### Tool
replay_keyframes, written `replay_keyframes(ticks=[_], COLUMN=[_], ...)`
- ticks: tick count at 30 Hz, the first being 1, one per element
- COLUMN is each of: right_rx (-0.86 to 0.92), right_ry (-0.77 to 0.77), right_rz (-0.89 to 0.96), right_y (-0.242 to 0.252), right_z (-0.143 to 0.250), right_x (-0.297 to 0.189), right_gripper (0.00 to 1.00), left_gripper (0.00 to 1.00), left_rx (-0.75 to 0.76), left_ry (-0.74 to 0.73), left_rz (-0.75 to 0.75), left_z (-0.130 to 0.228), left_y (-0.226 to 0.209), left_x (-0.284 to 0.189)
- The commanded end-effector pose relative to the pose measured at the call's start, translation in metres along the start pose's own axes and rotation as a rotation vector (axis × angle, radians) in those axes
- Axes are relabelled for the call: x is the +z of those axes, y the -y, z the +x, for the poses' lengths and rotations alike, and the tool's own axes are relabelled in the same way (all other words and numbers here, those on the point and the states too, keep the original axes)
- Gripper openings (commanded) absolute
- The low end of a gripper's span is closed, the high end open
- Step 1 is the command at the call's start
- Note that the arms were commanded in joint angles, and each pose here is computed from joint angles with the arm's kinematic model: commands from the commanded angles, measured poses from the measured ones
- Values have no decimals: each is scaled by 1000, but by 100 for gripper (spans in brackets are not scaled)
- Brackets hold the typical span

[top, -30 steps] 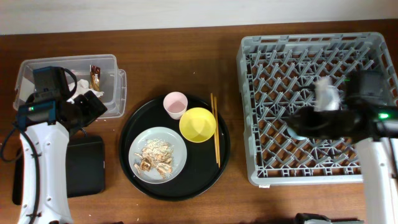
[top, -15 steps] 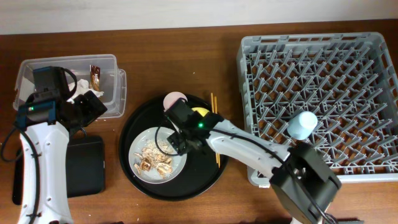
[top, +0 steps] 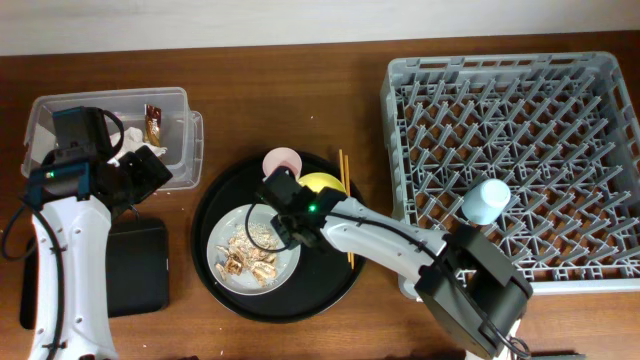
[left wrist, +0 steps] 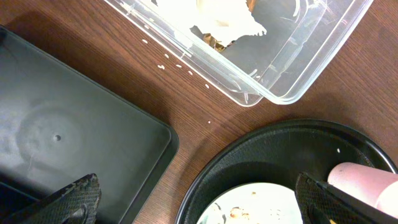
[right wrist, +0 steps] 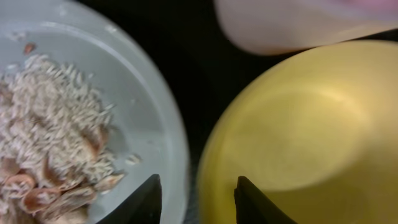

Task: Sort waste into correct bins and load items into the dishwasher rack
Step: 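Reach the right gripper to the yellow bowl and grasp it, then carry the yellow bowl to the rack and set it down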

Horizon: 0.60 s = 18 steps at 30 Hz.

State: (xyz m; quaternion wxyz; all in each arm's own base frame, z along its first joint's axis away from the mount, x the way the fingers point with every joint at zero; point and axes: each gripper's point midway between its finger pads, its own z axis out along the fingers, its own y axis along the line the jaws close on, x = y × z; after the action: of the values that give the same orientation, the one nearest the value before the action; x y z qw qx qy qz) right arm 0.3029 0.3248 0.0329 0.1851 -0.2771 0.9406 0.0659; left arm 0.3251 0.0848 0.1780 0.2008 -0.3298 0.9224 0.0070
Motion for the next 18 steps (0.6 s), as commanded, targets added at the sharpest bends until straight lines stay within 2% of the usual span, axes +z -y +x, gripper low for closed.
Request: replay_keyframes(ticks=[1,3,4,7,14,18], right_rx=[4,5,4,4,12,40], right_ry=[-9,-9,-15,-20,-1,40], right_rz=[8,8,9,12,1,30], right_y=[-2,-2,-2,-2,0,42], right_z=[5,4,4,-3,-31,-38], right_x=[3,3,-1,-16,-106,-169], right_gripper=[35,27,10,4,4,4], left_gripper=[99,99,99,99,99,99], left_rx=[-13,-13,-13,-13,-13,-13], left_ry=[20,20,20,20,20,20], left_rz=[3,3,3,3,3,3], left_z=[-5,-5,-5,-5,-5,-5], left_y=[0,0,0,0,0,0], left_x=[-4,-4,-4,-4,-4,-4])
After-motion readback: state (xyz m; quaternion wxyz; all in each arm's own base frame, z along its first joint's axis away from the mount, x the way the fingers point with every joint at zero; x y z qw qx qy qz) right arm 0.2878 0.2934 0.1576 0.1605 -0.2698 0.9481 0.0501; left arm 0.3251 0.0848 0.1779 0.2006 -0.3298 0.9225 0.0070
